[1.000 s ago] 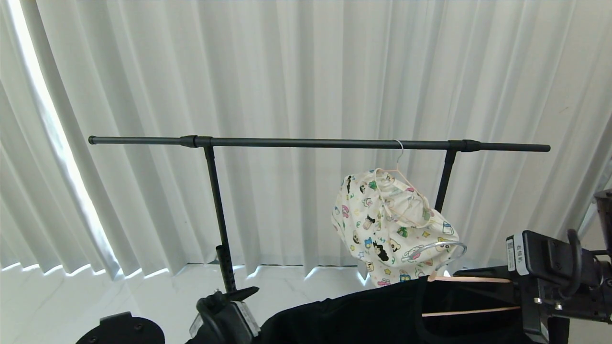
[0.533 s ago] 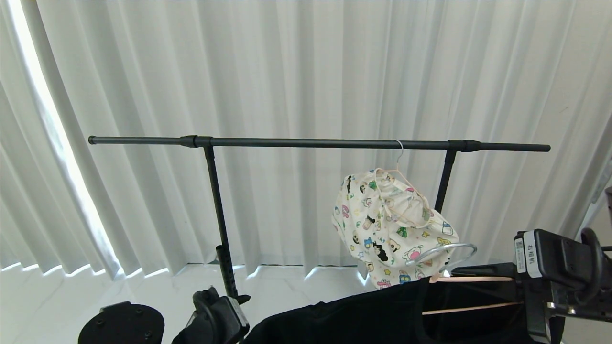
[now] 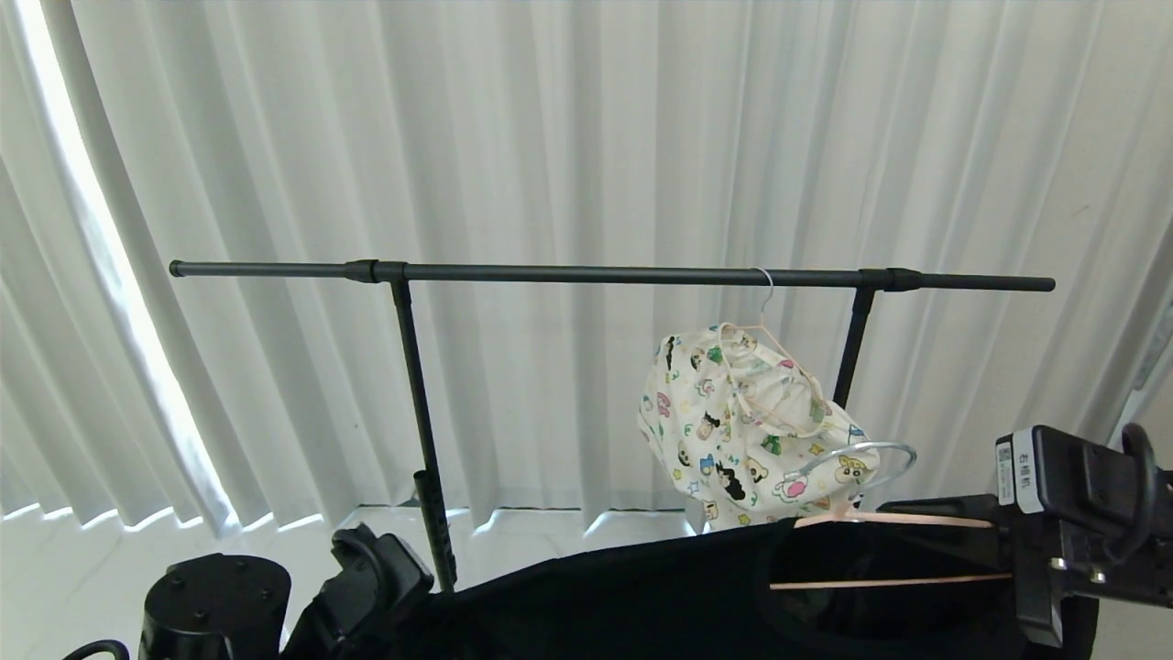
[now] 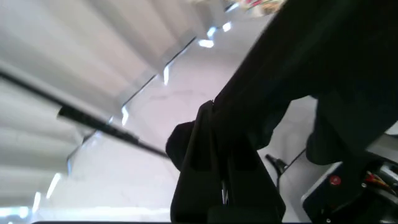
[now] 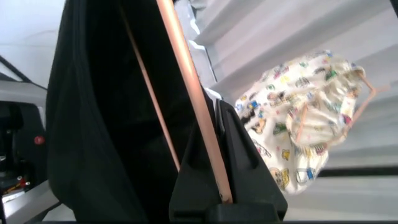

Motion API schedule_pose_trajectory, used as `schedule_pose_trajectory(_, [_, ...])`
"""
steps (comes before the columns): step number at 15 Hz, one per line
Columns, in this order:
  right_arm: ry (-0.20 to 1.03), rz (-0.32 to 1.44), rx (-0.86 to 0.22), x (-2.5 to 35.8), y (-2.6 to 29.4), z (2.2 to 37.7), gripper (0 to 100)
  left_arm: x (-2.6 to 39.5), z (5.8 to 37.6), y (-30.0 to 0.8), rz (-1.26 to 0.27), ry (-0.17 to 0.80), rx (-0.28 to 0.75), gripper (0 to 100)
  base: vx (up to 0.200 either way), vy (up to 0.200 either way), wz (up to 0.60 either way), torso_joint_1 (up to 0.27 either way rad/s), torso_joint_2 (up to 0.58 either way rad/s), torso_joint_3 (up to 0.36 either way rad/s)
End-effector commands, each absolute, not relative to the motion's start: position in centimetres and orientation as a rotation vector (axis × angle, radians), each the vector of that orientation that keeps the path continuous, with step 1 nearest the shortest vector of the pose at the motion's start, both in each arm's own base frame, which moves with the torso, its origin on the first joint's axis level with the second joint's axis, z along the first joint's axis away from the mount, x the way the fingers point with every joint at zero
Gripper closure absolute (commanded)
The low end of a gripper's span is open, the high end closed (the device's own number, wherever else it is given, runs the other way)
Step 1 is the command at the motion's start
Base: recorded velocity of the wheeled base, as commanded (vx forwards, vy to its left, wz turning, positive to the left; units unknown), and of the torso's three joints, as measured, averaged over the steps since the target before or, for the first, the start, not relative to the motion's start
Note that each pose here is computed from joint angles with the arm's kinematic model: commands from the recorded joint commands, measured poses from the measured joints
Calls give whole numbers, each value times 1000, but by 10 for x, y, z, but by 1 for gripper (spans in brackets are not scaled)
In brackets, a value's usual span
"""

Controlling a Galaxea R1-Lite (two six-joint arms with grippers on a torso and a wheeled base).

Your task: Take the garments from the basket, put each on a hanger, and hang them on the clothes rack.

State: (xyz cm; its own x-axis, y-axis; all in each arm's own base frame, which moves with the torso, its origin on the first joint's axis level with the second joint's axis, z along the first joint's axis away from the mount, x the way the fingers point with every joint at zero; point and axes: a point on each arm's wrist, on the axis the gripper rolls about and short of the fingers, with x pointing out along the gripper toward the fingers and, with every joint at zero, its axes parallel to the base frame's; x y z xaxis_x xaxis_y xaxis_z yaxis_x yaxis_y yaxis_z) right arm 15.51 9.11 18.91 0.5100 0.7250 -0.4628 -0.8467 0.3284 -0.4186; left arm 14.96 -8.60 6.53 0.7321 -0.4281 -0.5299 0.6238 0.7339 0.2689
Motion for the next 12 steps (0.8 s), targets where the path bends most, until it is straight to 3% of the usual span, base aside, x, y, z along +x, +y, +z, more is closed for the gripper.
schedule_pose_trajectory(1, [207,994,-664,159,85,191,100,156,65,-69,-500,479,430,100,0,0,0,0,0,0])
schedule_pose_trajectory(9, [175,942,-582,167,87,197,100,156,70,-72,-512,432,434,100,0,0,0,0,0,0])
schedule_pose_trajectory(10, [175,942,-582,167,87,197,100,155,70,-73,-516,431,435,0,0,0,0,0,0,0])
schedule_pose_trajectory(12, [175,941,-582,167,87,197,100,155,71,-73,-503,428,437,0,0,0,0,0,0,0])
